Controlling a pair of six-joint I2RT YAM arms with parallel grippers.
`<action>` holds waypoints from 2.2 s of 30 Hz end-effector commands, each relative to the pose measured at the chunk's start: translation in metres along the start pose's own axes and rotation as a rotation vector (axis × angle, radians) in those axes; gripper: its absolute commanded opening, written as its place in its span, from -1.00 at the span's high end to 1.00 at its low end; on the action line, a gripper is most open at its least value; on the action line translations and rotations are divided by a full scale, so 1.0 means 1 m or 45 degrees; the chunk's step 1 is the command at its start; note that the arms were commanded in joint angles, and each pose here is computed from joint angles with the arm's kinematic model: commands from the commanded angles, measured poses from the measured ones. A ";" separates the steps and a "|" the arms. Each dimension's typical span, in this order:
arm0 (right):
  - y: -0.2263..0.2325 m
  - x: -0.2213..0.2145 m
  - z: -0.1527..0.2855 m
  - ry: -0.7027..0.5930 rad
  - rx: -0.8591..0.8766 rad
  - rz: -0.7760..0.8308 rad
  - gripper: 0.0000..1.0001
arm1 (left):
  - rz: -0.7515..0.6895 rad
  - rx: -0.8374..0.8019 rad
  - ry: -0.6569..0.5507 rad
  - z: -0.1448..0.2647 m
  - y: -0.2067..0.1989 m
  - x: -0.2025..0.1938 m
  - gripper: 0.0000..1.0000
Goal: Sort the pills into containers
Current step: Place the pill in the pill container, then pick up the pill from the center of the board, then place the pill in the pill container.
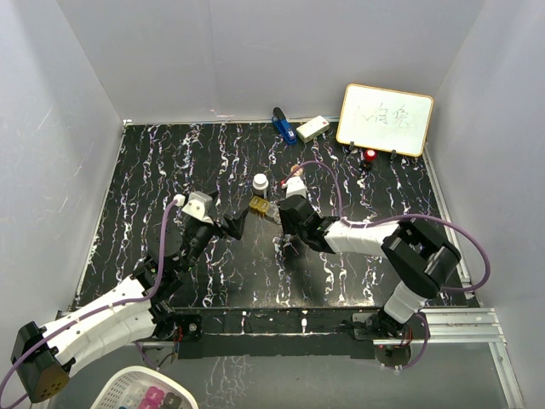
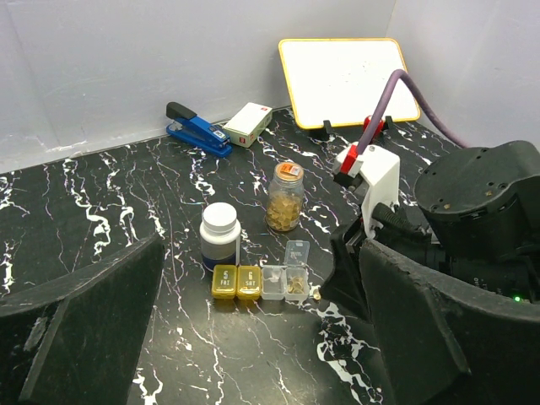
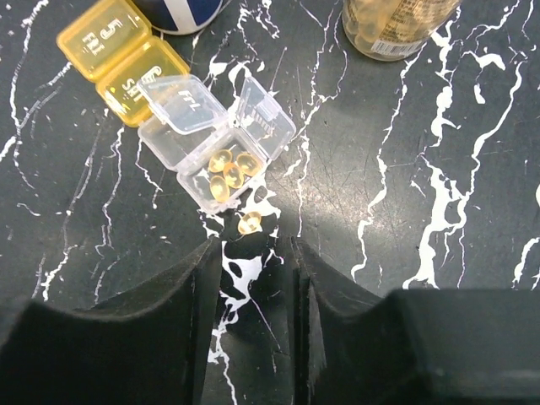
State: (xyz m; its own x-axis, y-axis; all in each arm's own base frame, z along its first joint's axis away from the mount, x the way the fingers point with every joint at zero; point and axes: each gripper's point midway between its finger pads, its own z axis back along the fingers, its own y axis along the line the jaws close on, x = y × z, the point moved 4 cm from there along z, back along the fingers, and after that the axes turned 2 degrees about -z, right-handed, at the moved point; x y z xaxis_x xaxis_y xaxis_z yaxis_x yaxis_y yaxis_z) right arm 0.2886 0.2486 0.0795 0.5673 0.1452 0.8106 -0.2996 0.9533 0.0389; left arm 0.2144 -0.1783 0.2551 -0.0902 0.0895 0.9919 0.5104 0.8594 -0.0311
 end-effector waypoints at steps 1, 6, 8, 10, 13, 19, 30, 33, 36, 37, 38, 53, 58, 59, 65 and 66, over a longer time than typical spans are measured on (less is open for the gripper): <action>0.003 0.006 -0.005 -0.035 -0.006 -0.019 0.25 | 0.019 0.005 -0.043 0.000 0.000 0.008 -0.97; 0.005 0.006 -0.009 -0.035 -0.007 -0.017 0.12 | 0.017 0.002 -0.039 -0.001 0.000 0.008 -0.98; 0.004 0.006 -0.011 -0.037 -0.016 -0.017 0.14 | 0.016 0.002 -0.039 -0.001 0.000 0.008 -0.98; 0.004 0.005 -0.013 -0.033 -0.026 -0.013 0.16 | 0.015 0.003 -0.038 -0.001 0.000 0.008 -0.97; 0.006 0.003 -0.017 -0.022 -0.026 -0.009 0.16 | 0.017 0.007 -0.036 -0.001 0.000 0.007 -0.97; 0.008 0.004 -0.022 -0.023 -0.025 -0.009 0.24 | 0.014 0.009 -0.038 -0.001 0.000 0.007 -0.97; 0.012 -0.003 -0.036 0.012 -0.032 0.015 0.37 | 0.010 0.013 -0.037 -0.002 0.001 0.006 -0.97; 0.012 -0.004 -0.036 0.016 -0.030 0.014 0.51 | 0.008 0.015 -0.034 -0.001 0.001 0.005 -0.97; 0.012 -0.003 -0.035 0.017 -0.029 0.014 0.51 | 0.010 0.017 -0.038 -0.001 0.001 0.006 -0.97; 0.012 -0.003 -0.035 0.018 -0.030 0.016 0.51 | 0.010 0.017 -0.038 -0.002 0.001 0.006 -0.97; 0.011 -0.003 -0.034 0.018 -0.033 0.016 0.51 | 0.011 0.018 -0.040 -0.002 0.001 0.006 -0.97; 0.008 -0.005 -0.030 0.017 -0.042 0.014 0.84 | 0.012 0.010 -0.032 -0.004 0.000 0.005 -0.97; 0.007 -0.002 -0.028 0.008 -0.043 0.012 1.00 | 0.010 0.014 -0.031 -0.003 0.000 0.005 -0.97; 0.007 -0.001 -0.027 0.004 -0.047 0.010 1.00 | 0.010 0.016 -0.033 -0.003 0.001 0.005 -0.97; 0.004 0.023 -0.008 -0.078 -0.045 -0.020 1.00 | 0.011 0.022 -0.033 -0.002 0.002 0.005 -0.97; 0.004 0.026 -0.005 -0.089 -0.044 -0.024 1.00 | 0.011 0.021 -0.035 -0.002 0.001 0.005 -0.97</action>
State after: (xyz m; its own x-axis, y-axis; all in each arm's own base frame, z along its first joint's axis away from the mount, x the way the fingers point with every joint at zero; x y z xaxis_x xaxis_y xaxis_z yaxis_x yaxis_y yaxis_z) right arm 0.3003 0.2578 0.0584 0.5899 0.1687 0.7897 -0.2839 0.9588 0.0073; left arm 0.2169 -0.1807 0.2498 -0.0771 0.0746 0.9942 0.5084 0.8608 -0.0251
